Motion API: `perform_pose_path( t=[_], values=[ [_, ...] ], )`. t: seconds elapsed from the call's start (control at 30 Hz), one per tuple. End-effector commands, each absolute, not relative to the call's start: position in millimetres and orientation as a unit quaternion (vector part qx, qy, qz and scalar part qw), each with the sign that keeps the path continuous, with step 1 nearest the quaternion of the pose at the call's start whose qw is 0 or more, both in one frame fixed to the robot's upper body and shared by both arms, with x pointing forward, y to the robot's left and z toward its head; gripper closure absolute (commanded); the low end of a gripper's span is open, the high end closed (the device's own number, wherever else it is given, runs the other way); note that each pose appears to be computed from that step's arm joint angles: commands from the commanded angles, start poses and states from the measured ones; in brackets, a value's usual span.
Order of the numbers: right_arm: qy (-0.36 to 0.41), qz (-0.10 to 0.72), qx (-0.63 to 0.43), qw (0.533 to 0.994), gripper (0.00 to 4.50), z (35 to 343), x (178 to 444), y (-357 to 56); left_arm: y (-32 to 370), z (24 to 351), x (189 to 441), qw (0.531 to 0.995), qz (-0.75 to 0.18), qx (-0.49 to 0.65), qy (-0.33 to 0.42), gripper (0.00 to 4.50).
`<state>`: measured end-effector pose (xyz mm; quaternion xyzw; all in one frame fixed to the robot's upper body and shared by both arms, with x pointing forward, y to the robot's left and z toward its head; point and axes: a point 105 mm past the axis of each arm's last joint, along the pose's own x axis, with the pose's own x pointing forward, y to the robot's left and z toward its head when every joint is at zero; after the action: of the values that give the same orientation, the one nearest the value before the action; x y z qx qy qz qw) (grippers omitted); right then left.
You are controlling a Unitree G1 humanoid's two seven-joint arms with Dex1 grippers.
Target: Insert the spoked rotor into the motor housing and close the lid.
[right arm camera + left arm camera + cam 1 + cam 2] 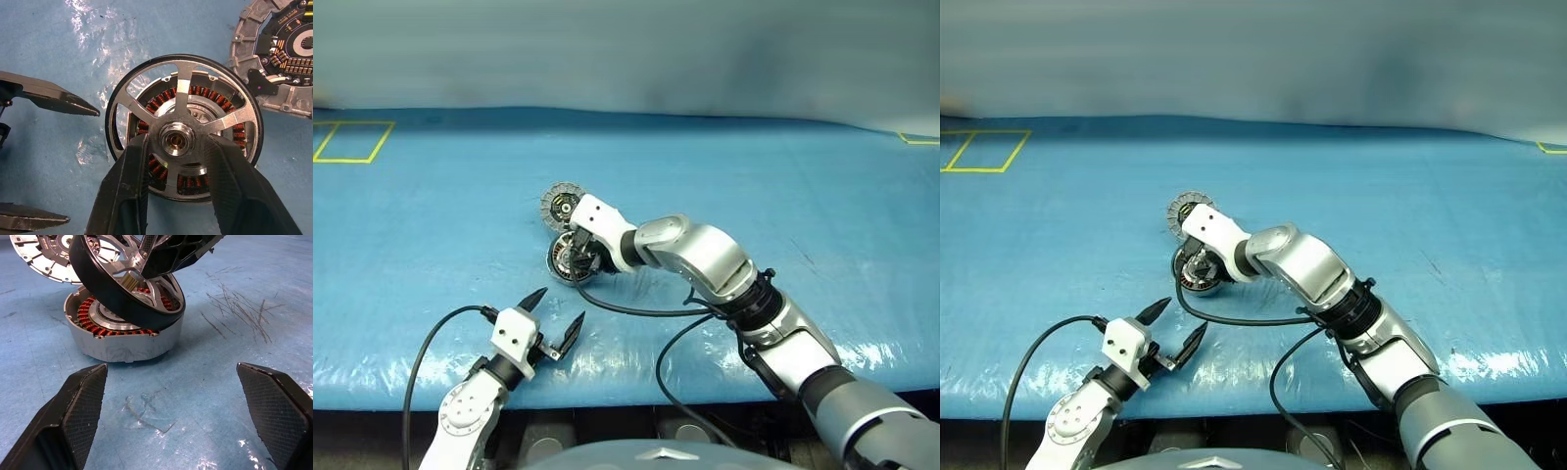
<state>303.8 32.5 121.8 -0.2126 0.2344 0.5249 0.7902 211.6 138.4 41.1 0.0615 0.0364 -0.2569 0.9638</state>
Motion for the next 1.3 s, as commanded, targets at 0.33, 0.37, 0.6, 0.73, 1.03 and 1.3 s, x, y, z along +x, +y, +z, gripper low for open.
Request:
perform_pose_path(
  t=[0.33,0.37,0.6,0.73,1.03,1.3],
  values=[
    [0.212,0.527,-0.208,0.796,0.05,136.1,303.9,38.1,136.9,53.8,212.2,0.964,-0.257,0.066,0.009,0.00],
    [0.206,0.529,-0.203,0.798,0.05,138.7,303.6,38.8,136.8,53.8,212.2,0.964,-0.257,0.066,0.009,0.00],
    [0.166,0.511,-0.144,0.831,2.04,141.4,306.2,47.9,138.1,55.1,213.1,0.964,-0.254,0.071,0.006,0.00],
    [0.129,0.478,-0.104,0.863,3.36,145.1,310.4,46.9,154.7,61.5,220.5,0.976,-0.203,0.075,-0.004,0.00],
    [0.025,0.419,-0.040,0.907,4.48,141.2,286.1,6.3,207.4,76.0,253.1,0.991,-0.120,0.056,0.023,0.00],
    [-0.001,0.404,0.017,0.915,4.48,112.4,254.5,-21.9,224.7,97.5,301.4,0.980,-0.186,-0.063,0.037,0.00]
  ],
)
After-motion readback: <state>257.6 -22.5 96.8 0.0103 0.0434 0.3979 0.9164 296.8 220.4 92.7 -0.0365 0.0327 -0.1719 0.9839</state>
